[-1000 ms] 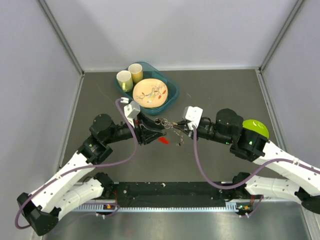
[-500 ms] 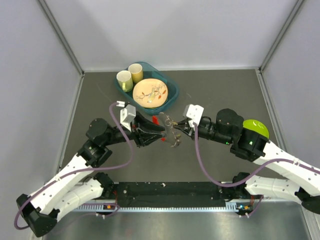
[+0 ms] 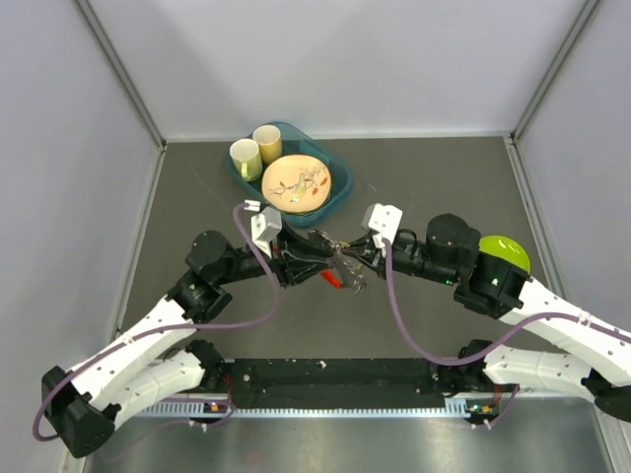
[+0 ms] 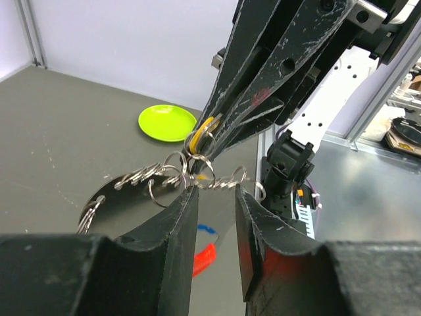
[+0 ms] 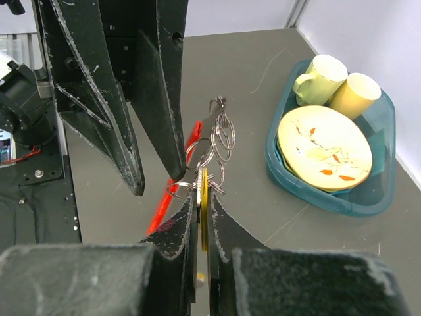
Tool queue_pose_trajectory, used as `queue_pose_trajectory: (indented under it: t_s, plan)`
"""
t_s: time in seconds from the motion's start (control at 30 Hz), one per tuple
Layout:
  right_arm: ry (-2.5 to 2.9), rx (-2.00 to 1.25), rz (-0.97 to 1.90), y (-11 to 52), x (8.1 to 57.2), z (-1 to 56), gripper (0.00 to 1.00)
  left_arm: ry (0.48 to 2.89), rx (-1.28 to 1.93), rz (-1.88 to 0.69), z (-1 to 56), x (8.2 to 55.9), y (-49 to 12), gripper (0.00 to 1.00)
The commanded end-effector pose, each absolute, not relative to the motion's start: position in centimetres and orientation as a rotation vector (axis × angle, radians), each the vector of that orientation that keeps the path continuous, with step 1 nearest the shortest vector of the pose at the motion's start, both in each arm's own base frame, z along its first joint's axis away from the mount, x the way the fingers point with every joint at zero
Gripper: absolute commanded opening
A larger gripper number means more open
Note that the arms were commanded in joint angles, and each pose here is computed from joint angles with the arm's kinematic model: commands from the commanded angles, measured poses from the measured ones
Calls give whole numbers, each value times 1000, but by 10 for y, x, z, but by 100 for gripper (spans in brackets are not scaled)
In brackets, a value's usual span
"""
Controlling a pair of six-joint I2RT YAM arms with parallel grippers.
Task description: Remove the keys from the keyring
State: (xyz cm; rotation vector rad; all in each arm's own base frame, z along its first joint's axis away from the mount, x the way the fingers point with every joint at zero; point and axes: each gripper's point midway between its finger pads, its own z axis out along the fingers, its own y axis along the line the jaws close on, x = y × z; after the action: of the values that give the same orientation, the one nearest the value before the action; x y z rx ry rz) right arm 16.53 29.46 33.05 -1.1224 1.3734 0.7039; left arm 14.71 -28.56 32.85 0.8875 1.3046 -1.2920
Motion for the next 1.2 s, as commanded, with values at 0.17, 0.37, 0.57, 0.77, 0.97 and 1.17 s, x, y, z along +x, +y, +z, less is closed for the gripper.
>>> queue_pose_trajectory:
  t_s: [0.17, 0.37, 0.57, 0.77, 0.97, 1.17]
  plan:
    - [1313, -1006, 807, 299, 161, 377, 0, 1161, 888, -1262, 347, 151, -294, 33]
    - [1313, -987, 828, 299, 160, 379, 0, 1161, 878, -1226, 342, 156, -295, 33]
    - [1306, -973, 844, 299, 158, 383, 0, 1168, 881, -1219, 338, 157, -296, 31]
    - [1289, -966, 860, 297, 155, 387, 0, 1177, 877, -1212, 333, 159, -298, 29]
    - [1278, -961, 868, 296, 153, 389, 0, 1189, 877, -1207, 330, 161, -298, 27]
    - [1260, -956, 870, 292, 151, 390, 0, 1187, 882, -1212, 332, 158, -297, 25]
